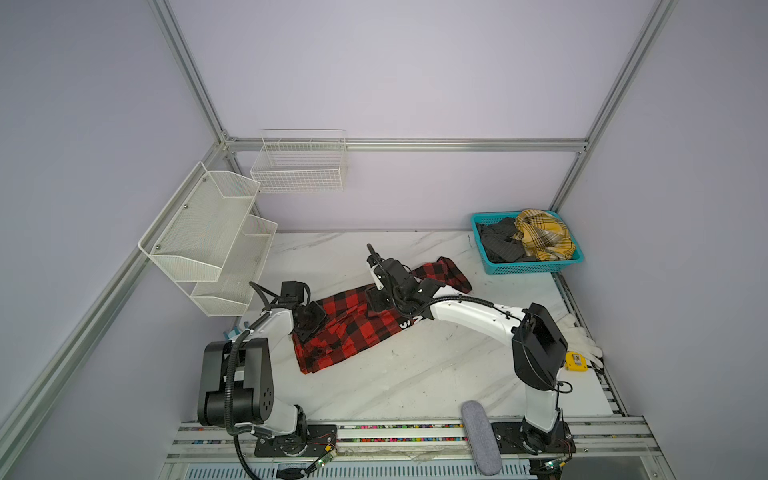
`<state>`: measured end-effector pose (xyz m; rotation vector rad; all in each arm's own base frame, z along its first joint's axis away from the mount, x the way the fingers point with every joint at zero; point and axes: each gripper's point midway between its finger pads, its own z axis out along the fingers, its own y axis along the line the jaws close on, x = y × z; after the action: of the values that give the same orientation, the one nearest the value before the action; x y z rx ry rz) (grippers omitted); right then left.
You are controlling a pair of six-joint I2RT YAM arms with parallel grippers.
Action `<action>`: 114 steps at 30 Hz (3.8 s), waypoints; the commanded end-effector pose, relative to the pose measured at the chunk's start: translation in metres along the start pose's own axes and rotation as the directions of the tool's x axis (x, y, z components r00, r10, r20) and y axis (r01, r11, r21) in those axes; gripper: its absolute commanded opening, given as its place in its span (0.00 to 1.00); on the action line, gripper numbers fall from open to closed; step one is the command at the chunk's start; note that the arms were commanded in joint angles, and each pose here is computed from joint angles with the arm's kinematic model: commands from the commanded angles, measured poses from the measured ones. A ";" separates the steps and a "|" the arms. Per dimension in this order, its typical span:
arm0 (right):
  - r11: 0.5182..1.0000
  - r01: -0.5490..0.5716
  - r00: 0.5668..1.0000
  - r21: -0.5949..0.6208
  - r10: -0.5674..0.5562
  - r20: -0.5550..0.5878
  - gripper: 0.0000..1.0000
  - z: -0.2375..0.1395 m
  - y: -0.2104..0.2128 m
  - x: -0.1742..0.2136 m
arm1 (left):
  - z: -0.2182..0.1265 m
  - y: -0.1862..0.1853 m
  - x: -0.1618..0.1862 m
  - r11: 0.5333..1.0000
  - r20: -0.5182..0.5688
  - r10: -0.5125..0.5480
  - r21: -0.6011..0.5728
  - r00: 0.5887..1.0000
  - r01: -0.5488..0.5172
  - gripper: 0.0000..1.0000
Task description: Fold and stack the long sleeve shirts
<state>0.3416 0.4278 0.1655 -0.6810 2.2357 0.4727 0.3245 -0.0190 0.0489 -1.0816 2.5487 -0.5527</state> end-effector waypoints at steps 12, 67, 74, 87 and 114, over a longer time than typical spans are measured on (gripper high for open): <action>0.895 -0.393 0.920 0.212 0.381 0.095 0.37 -0.048 -0.097 -0.005 | -0.031 -0.154 0.008 0.896 0.054 0.307 0.321 0.950 -0.307 0.58; 0.675 -0.563 0.689 0.477 0.702 -0.179 0.19 0.021 -0.291 0.134 | -0.126 -0.197 -0.015 0.923 0.341 0.066 0.335 0.938 -0.187 0.00; 0.789 -0.458 0.843 0.410 0.532 -0.082 0.61 -0.021 -0.270 0.060 | -0.151 -0.174 -0.018 0.919 0.404 -0.073 0.383 0.912 -0.096 0.00; 0.841 -0.400 0.873 0.364 0.471 -0.130 0.50 -0.007 -0.218 0.058 | -0.116 -0.122 -0.017 0.968 0.416 -0.135 0.249 0.899 0.030 0.00; 0.679 -0.431 0.778 0.594 0.613 -0.136 0.55 -0.007 -0.288 0.095 | -0.072 -0.046 -0.025 0.983 0.418 -0.178 0.114 0.891 0.143 0.00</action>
<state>0.4591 0.1629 0.0686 0.2099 2.6642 -0.0147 0.3408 -0.0174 0.1418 -1.2347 2.0702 -0.3924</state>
